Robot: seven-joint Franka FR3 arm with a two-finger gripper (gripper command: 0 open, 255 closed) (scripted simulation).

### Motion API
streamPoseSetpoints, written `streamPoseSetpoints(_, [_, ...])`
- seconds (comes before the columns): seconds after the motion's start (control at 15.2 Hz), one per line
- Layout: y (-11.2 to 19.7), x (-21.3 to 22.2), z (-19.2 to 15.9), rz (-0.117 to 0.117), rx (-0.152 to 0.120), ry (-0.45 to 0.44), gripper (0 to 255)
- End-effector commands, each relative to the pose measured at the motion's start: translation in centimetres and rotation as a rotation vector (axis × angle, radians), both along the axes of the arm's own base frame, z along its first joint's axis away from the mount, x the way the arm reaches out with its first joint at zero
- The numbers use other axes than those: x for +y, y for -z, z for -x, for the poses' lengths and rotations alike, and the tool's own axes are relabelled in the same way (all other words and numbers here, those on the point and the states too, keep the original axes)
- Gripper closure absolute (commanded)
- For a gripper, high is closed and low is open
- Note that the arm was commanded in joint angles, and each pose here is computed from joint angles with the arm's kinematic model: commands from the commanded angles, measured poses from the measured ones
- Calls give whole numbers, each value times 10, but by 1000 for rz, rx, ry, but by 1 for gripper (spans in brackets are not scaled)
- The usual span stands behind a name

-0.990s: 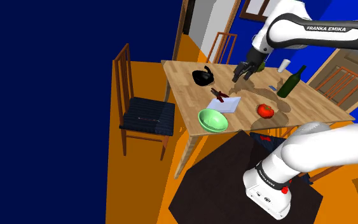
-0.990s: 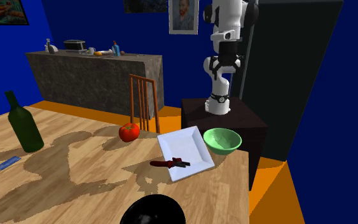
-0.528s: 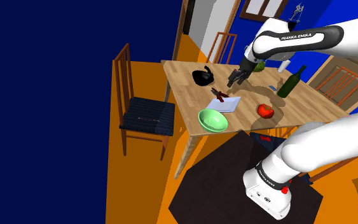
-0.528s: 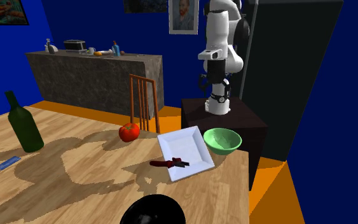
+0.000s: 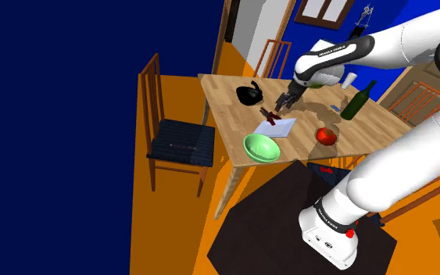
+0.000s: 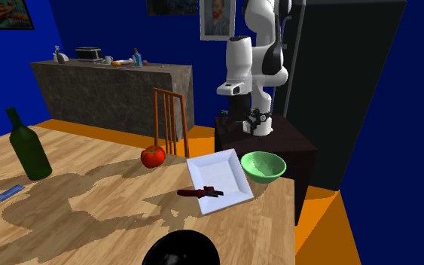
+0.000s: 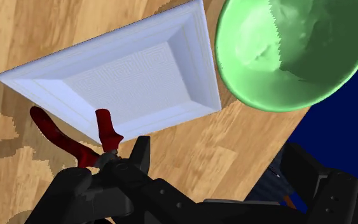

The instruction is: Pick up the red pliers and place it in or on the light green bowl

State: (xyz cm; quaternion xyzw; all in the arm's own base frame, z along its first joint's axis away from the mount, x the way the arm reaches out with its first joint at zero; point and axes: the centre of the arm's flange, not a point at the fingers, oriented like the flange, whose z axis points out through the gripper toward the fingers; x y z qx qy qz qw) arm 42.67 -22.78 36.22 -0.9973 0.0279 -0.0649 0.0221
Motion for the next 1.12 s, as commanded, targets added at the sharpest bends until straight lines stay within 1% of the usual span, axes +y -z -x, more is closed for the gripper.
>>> streamPoseSetpoints(0.0, [20,-17,-10,2,-6,-8,0])
streamPoseSetpoints(0.86, [139,-117,-80,-3,-39,-50,0])
streamPoseSetpoints(1.06, [154,-116,-82,-3,-39,-50,0])
